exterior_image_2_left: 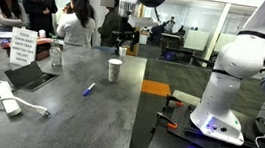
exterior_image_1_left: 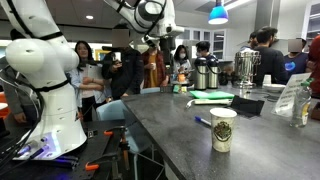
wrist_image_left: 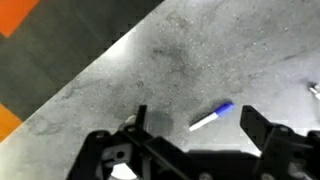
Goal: Put the blue marker inside the cup
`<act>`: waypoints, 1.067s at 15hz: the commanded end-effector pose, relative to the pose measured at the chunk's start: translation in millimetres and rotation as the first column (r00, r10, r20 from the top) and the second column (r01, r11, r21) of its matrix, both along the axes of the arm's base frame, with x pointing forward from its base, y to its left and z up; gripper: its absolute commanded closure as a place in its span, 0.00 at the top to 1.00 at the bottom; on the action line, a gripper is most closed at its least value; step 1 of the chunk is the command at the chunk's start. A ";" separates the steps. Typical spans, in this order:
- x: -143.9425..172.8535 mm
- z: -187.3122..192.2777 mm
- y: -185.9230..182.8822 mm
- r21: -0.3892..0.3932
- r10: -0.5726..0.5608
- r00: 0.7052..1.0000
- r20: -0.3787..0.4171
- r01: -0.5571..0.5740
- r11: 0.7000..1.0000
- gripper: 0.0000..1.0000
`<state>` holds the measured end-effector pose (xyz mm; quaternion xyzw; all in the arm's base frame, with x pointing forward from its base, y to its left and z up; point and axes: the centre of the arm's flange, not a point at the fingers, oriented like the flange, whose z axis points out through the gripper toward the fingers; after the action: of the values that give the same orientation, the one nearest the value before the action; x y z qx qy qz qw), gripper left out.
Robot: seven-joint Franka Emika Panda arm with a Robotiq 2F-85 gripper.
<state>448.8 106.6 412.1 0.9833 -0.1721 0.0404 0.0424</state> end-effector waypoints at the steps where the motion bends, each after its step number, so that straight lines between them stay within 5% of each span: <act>1: 70.1 -30.8 11.2 0.013 -0.199 0.980 -0.021 0.199 0.980 1.00; 7: 141.1 -102.7 19.7 0.097 -0.500 0.863 -0.070 0.504 0.858 1.00; 11: 148.1 -136.5 34.2 0.161 -0.626 0.768 -0.138 0.641 0.751 1.00; 13: 150.2 -155.4 42.2 0.176 -0.642 0.751 -0.157 0.660 0.730 1.00; 16: 157.1 -176.6 46.7 0.196 -0.653 0.753 -0.083 0.655 0.730 1.00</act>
<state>595.7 150.3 248.6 0.8686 -0.4928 -0.0267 -0.0432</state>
